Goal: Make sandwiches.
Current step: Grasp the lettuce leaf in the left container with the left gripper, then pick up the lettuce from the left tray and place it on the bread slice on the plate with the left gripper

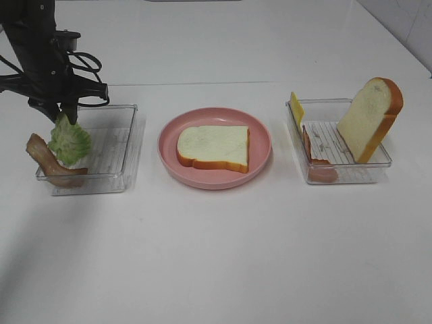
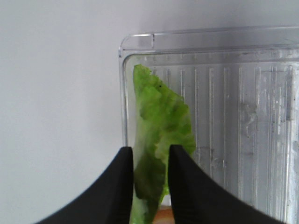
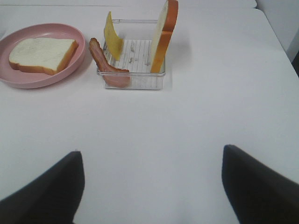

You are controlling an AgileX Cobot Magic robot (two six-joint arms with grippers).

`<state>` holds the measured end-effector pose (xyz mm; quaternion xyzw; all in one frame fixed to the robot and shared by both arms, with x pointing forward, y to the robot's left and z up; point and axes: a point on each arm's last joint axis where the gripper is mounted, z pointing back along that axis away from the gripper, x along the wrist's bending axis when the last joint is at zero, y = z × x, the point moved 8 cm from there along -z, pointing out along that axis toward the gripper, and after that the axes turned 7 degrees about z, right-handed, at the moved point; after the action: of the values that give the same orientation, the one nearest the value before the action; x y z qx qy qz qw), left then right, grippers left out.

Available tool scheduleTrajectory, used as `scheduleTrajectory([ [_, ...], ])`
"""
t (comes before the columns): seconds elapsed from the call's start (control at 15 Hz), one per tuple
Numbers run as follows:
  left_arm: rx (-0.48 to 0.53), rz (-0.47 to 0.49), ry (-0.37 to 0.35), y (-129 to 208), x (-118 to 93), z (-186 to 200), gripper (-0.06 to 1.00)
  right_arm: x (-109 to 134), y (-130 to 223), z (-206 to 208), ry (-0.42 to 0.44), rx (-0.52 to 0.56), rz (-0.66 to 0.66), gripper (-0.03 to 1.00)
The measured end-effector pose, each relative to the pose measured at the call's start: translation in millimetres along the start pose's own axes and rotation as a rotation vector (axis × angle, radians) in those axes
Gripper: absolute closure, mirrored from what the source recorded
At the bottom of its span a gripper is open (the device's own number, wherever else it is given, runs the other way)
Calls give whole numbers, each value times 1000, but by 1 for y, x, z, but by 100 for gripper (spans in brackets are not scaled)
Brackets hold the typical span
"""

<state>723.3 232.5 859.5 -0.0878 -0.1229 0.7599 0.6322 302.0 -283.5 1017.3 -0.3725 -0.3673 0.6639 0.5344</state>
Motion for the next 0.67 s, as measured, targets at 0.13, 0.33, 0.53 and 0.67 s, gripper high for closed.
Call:
scheduleTrajectory([
  [0.13,0,0,0,0,0,0,76,0,0,0,0,0,0,21],
  [0.33,7,0,-3,1,1,0,93,0,0,0,0,0,0,21],
  [0.53,23,-5,-11,4,2,0,93,0,0,0,0,0,0,21],
  [0.67,24,-6,-13,4,3,5,93,0,0,0,0,0,0,21],
])
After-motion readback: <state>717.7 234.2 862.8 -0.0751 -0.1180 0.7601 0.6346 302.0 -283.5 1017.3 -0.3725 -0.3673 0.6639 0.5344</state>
